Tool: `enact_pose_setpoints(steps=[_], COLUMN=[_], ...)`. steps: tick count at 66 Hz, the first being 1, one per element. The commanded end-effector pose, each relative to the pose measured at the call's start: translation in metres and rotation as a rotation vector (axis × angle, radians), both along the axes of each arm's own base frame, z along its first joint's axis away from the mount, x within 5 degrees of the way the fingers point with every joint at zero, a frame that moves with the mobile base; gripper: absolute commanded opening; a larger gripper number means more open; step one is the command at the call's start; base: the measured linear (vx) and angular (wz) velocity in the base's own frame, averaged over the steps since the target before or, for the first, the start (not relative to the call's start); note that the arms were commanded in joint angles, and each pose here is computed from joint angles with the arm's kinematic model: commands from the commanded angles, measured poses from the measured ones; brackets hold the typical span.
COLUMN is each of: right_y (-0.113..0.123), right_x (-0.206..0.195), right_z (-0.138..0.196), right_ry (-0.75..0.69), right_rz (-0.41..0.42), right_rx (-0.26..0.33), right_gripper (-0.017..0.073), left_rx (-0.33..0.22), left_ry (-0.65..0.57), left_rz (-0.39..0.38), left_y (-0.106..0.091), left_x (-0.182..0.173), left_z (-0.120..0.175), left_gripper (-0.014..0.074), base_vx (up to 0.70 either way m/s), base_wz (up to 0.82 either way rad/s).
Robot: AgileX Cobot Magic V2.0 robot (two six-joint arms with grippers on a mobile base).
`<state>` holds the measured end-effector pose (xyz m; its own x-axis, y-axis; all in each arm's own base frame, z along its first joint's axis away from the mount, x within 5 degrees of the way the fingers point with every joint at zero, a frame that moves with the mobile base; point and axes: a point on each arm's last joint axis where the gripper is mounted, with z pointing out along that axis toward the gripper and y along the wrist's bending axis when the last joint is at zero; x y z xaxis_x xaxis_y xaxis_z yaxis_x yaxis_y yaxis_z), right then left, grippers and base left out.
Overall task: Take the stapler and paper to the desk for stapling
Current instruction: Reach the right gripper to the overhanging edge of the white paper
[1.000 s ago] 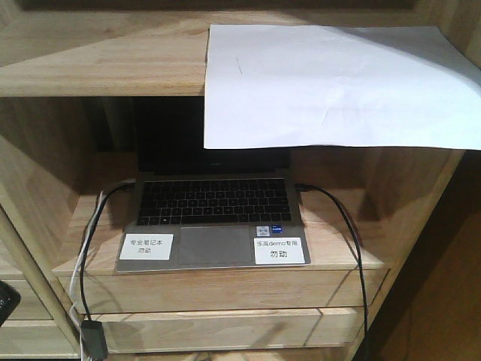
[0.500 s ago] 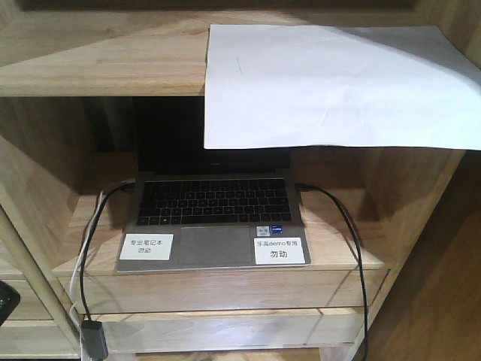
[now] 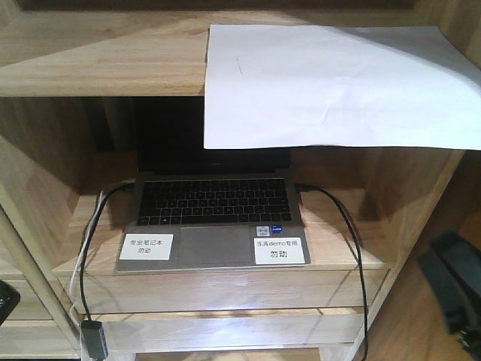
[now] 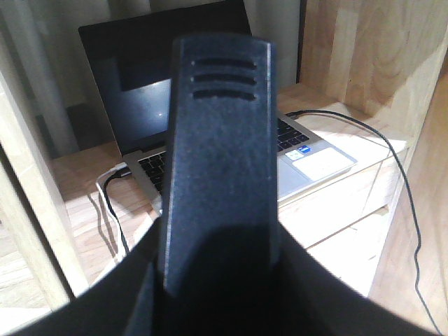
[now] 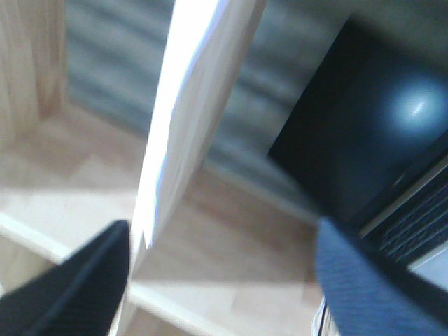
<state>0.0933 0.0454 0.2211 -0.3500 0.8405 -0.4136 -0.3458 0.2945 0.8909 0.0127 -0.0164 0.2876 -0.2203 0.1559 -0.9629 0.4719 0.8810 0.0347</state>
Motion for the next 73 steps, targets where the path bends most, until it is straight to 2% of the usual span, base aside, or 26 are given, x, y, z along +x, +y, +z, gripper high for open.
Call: enact_pose_setpoints(steps=[1, 13, 24, 39, 50, 66, 73], right_y=[0.010, 0.023, 0.034, 0.038, 0.040, 0.043, 0.043], right_x=[0.010, 0.040, 0.061, 0.081, 0.094, 0.119, 0.126], right_z=[0.015, 0.030, 0.043, 0.054, 0.062, 0.073, 0.076], right_ry=[-0.121, -0.158, -0.188, -0.207, -0.238, -0.253, -0.271], right_rz=[0.075, 0.134, 0.181, 0.159, 0.137, 0.094, 0.078], right_rx=[0.040, 0.066, 0.021, 0.029, 0.012, 0.053, 0.089], right_gripper=[0.0554, 0.0554, 0.0554, 0.0554, 0.0553, 0.0537, 0.0509], left_rx=[-0.077, -0.077, -0.077, -0.077, -0.077, -0.077, -0.077], left_ry=[-0.109, -0.109, -0.109, -0.109, -0.109, -0.110, -0.110], left_rz=[0.011, 0.011, 0.011, 0.011, 0.011, 0.011, 0.011], left_y=[0.000, 0.000, 0.000, 0.000, 0.000, 0.000, 0.000], left_x=[0.001, 0.001, 0.001, 0.001, 0.001, 0.001, 0.001], left_z=[0.019, 0.019, 0.019, 0.019, 0.019, 0.019, 0.019], left_gripper=[-0.0006, -0.0006, -0.0006, -0.0006, -0.0006, -0.0006, -0.0006], base_vx=[0.00, 0.00, 0.00, 0.00, 0.00, 0.00, 0.00], base_wz=[0.00, 0.00, 0.00, 0.00, 0.00, 0.00, 0.00])
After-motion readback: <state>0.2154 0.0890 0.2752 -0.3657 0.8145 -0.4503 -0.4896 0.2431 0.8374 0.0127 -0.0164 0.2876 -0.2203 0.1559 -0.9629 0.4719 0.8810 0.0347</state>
